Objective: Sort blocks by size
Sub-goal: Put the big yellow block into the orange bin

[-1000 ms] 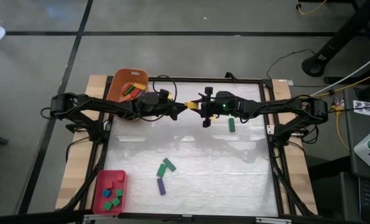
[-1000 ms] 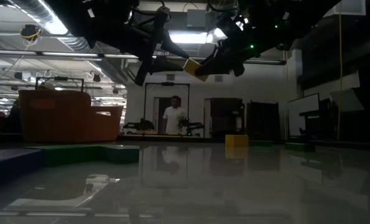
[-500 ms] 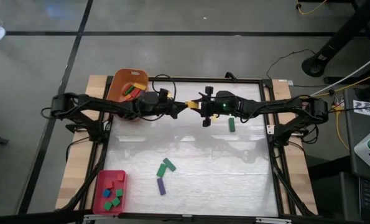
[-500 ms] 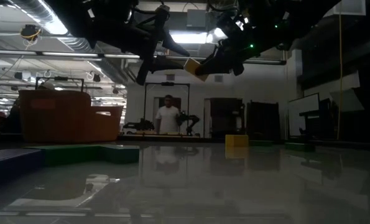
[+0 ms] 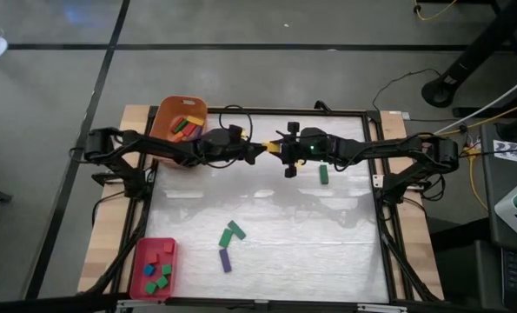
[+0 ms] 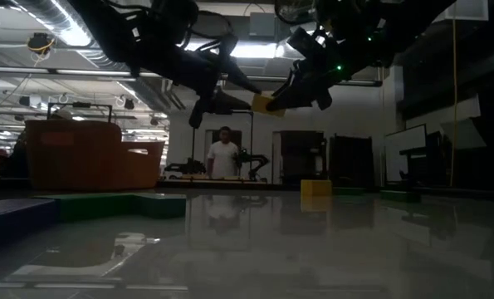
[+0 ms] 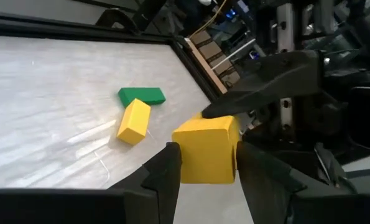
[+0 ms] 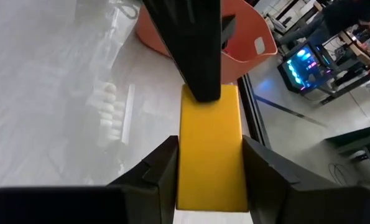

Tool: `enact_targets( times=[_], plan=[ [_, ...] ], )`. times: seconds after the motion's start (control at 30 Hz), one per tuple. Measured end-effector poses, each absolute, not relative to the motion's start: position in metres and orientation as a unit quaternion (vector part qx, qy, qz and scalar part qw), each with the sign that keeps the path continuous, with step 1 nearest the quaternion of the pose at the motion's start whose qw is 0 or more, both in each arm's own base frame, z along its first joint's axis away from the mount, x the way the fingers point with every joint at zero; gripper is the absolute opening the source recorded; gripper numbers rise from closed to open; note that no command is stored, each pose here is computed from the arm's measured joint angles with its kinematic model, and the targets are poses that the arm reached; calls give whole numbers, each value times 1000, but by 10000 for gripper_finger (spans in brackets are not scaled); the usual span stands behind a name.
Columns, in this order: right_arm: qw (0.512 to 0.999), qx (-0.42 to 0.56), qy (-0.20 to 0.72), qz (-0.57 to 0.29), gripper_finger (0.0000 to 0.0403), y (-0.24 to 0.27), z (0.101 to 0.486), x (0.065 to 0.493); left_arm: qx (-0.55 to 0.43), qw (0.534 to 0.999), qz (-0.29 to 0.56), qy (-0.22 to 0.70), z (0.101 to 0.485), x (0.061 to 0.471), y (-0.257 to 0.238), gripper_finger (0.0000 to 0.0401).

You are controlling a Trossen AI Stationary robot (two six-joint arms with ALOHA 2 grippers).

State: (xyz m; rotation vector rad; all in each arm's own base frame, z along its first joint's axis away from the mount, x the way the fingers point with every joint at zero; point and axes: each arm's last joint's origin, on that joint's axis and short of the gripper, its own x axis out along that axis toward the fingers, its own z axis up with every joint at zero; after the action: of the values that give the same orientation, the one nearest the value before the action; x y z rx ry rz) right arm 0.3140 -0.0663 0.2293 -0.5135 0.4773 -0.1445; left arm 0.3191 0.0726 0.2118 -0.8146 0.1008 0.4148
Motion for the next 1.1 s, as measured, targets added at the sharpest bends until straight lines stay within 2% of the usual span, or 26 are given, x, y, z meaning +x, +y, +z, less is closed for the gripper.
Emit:
enact_targets(
  times=[0.5, 0.8, 1.1],
  plan=[
    [915, -306, 250, -75, 142, -48, 228, 317, -368, 906, 196, 71, 203, 323, 72, 140],
    [916, -306, 252, -68, 142, -48, 227, 316, -333, 919, 193, 88, 201, 323, 71, 110],
    [919, -312, 240, -34, 142, -46, 227, 317, -342, 912, 198, 112, 197, 322, 71, 178]
  ],
)
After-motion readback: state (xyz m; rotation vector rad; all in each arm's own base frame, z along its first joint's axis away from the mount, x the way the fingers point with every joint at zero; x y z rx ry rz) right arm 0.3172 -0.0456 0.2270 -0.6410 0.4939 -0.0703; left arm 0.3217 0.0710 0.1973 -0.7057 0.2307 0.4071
